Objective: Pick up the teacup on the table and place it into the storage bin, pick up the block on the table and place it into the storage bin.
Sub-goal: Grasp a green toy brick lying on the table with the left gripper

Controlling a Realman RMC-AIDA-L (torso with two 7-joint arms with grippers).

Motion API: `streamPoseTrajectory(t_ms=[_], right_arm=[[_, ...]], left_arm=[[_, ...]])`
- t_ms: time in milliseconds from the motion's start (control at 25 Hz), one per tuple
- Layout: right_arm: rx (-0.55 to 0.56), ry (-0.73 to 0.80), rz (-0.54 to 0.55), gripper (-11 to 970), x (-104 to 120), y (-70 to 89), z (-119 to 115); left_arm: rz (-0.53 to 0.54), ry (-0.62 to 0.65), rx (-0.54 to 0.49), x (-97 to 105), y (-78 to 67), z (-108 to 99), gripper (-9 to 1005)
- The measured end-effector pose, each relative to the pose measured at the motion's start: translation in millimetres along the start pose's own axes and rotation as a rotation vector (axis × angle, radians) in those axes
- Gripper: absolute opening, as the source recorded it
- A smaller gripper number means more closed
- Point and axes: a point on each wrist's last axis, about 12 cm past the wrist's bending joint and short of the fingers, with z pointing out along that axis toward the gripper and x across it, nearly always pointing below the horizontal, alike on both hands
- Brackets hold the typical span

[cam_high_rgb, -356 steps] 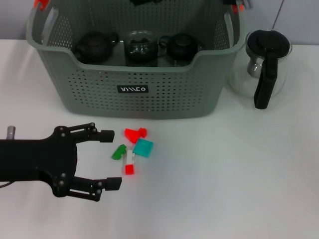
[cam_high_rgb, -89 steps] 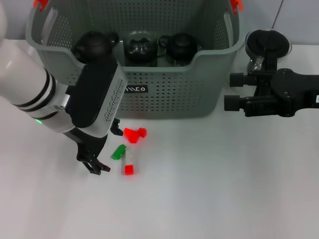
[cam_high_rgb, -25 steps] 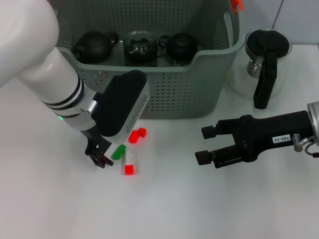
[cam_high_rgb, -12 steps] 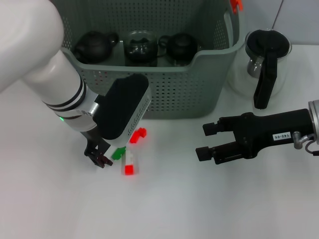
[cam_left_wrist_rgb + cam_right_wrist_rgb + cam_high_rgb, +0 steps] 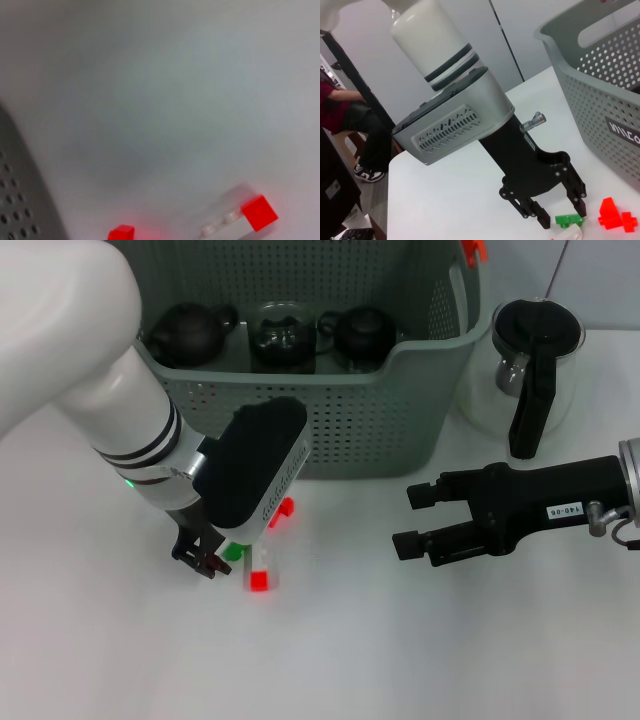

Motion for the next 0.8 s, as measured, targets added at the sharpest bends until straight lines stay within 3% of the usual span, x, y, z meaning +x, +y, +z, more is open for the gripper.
streamPoseTrajectory(t_ms=[800], right_arm=[[0.007,-0.002,0.0,927,0.8,-0.7,-0.3]], left_arm=[[0.013,0.005,0.002,-3.4,5.4,0.9,554]])
